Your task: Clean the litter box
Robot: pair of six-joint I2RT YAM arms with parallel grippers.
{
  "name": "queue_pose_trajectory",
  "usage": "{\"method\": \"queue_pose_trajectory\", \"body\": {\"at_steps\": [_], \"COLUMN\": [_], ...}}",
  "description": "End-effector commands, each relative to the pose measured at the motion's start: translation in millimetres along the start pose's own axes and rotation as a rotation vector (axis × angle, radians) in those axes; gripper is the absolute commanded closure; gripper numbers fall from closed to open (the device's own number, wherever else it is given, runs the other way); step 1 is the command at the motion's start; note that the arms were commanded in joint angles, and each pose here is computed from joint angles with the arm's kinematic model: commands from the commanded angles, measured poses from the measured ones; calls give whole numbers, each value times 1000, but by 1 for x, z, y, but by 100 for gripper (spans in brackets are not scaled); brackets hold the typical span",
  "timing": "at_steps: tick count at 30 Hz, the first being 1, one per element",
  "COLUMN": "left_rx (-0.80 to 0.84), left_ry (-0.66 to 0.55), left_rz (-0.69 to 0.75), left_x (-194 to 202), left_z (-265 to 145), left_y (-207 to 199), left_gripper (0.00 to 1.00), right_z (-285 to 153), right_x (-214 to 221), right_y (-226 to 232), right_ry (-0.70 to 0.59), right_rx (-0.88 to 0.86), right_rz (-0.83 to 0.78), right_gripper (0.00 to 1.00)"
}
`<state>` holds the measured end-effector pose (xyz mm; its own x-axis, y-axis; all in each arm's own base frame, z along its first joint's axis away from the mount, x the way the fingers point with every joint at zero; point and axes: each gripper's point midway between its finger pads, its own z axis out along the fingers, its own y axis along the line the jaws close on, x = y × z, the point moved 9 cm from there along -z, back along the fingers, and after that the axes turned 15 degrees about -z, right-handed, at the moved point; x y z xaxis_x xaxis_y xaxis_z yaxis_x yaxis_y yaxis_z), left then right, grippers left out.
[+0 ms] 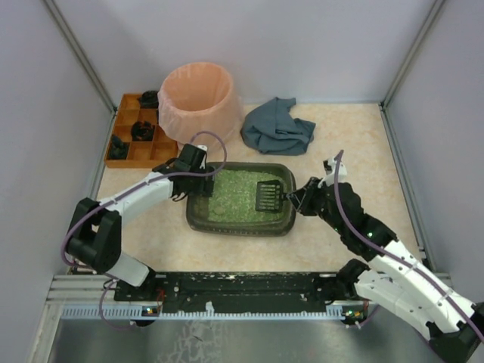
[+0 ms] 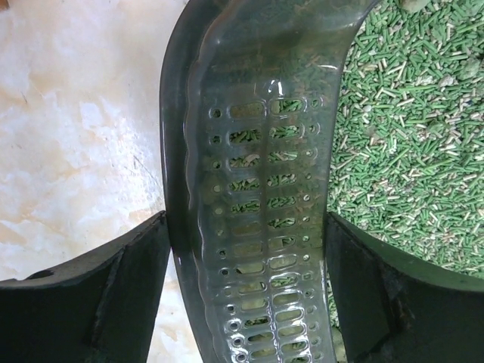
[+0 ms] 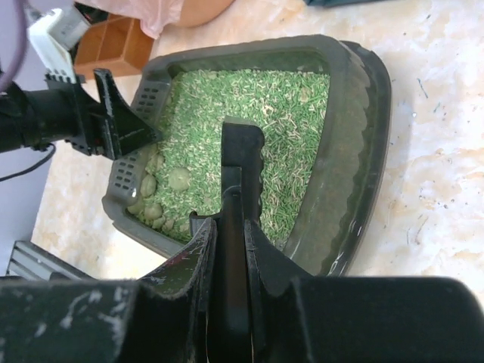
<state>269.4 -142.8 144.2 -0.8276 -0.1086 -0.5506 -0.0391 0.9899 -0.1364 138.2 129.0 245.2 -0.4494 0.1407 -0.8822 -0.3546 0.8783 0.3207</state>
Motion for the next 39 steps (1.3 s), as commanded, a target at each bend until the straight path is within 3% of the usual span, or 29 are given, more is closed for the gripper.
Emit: {"method": "queue_pose_trajectory", "body": {"at_steps": [1, 6, 14, 17, 20, 22, 26, 33, 39], "left_rx": [11, 75, 64, 94, 269, 359, 331, 292, 253], "left_ry": [121, 12, -121, -182, -221, -205, -126, 1, 37], "left_rz": [-59, -62, -74, -91, -36, 13, 25, 36, 34], "left_x": [23, -3, -20, -16, -7, 0, 8, 15, 18], "left_z": [-13, -33, -53, -67, -74, -74, -63, -44, -36], "left_y": [10, 6, 24, 31, 25, 21, 23, 23, 25], "left_gripper": [14, 5, 0, 4, 17, 24, 35, 38, 39], "right_z": [8, 34, 79, 93, 102, 106, 110, 109, 108], "right_x": [-33, -38, -45, -41, -37, -35, -29, -25, -18], "right_y": [22, 31, 48, 52, 54, 54, 49, 45, 45], "right_ry": [-66, 12, 106, 177, 230, 256, 301, 333, 364], "right_rx": [-84, -79, -113, -116, -115, -104, -55, -23, -29], "right_rz": [10, -31, -67, -77, -83, -88, -104, -134, -134], "right_gripper": [100, 100, 100, 100, 100, 100, 100, 100, 100]}}
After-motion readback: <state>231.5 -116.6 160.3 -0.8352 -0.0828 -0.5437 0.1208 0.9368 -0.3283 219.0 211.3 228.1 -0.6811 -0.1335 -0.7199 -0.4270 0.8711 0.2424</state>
